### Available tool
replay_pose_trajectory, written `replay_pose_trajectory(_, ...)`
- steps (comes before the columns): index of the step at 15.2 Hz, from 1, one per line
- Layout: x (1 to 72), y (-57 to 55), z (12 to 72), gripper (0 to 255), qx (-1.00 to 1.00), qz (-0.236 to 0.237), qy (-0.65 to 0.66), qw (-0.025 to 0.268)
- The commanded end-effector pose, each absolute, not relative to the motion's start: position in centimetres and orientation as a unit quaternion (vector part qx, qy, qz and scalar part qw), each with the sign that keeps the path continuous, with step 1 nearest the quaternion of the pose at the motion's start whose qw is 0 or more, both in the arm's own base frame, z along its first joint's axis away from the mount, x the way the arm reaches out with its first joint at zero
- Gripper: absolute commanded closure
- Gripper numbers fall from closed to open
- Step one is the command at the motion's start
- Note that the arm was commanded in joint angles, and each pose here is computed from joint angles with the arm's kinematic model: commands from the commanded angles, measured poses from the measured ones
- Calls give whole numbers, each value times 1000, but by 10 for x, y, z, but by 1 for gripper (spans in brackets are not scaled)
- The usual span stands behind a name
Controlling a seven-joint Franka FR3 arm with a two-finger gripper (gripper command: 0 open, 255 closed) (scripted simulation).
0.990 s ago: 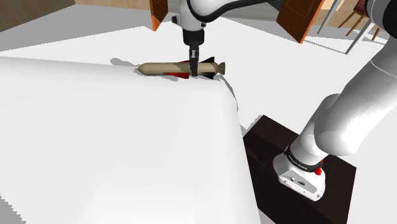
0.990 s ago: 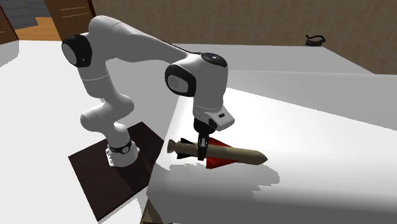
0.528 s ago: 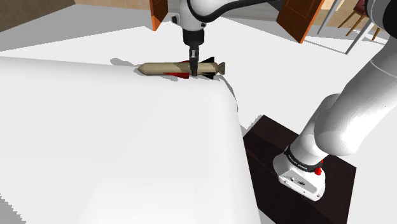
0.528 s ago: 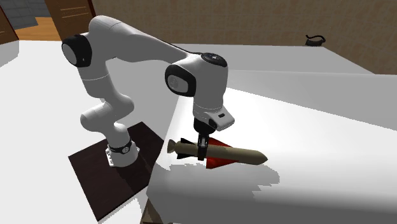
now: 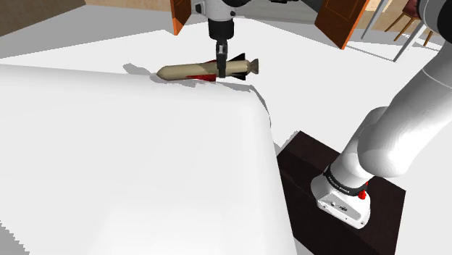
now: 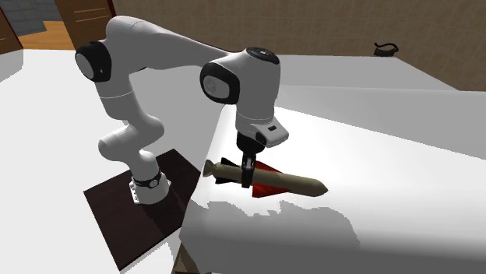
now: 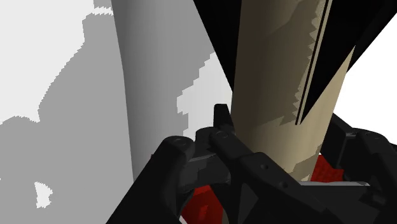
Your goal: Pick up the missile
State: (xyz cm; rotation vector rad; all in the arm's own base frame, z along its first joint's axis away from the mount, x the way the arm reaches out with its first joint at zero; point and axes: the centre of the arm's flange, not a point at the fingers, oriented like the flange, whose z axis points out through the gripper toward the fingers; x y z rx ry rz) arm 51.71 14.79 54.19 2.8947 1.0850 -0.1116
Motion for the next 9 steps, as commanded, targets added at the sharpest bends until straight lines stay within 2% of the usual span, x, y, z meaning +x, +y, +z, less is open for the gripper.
replay_pose_trajectory(1, 517, 149, 553, 255, 936, -36, 351, 24)
replay_pose_trajectory(9, 517, 149, 586, 255, 936, -36, 351, 24)
